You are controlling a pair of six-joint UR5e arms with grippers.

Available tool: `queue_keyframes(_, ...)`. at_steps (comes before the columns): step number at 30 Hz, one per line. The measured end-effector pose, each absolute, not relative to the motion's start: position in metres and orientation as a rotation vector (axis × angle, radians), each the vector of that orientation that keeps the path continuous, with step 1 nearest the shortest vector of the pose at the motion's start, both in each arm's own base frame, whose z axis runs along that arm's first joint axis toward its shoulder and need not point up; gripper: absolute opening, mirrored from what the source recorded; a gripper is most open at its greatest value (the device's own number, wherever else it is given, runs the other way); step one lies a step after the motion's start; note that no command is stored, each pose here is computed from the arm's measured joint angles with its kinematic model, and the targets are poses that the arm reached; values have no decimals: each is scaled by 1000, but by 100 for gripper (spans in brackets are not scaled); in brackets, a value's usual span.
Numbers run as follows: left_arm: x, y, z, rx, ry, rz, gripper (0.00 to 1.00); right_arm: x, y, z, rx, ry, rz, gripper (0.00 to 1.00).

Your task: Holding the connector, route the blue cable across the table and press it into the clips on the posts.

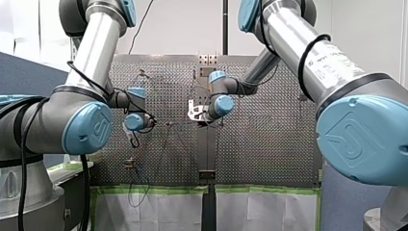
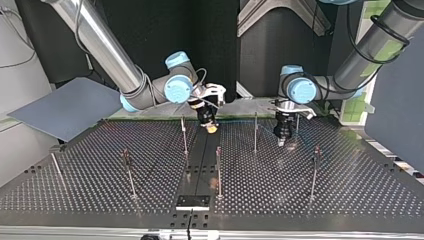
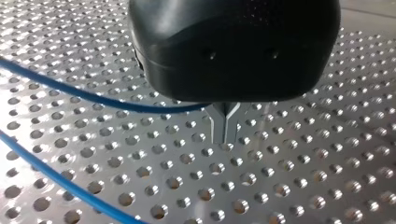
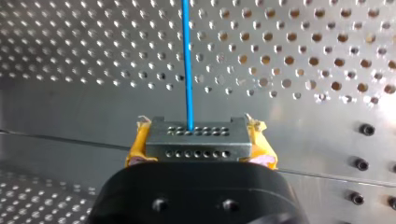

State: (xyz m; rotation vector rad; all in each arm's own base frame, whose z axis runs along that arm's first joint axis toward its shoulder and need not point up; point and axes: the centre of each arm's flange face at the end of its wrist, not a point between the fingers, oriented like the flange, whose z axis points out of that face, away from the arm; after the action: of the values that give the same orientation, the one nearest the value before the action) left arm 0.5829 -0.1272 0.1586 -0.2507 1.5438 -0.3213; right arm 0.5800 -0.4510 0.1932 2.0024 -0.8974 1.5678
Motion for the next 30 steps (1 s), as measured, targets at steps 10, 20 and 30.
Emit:
queue_keyframes(10,584,-122,158,-236,1564,-303,0,594,-472,193,1955,-826,1621,0)
queue_keyframes(20,580,-118,154,-242,1601,-267,13,605,-478,208,1931,-785,1668,0)
queue_keyframes(30,573,-116,149,-257,1655,-181,100,598,-482,204,1907,-850,1604,0)
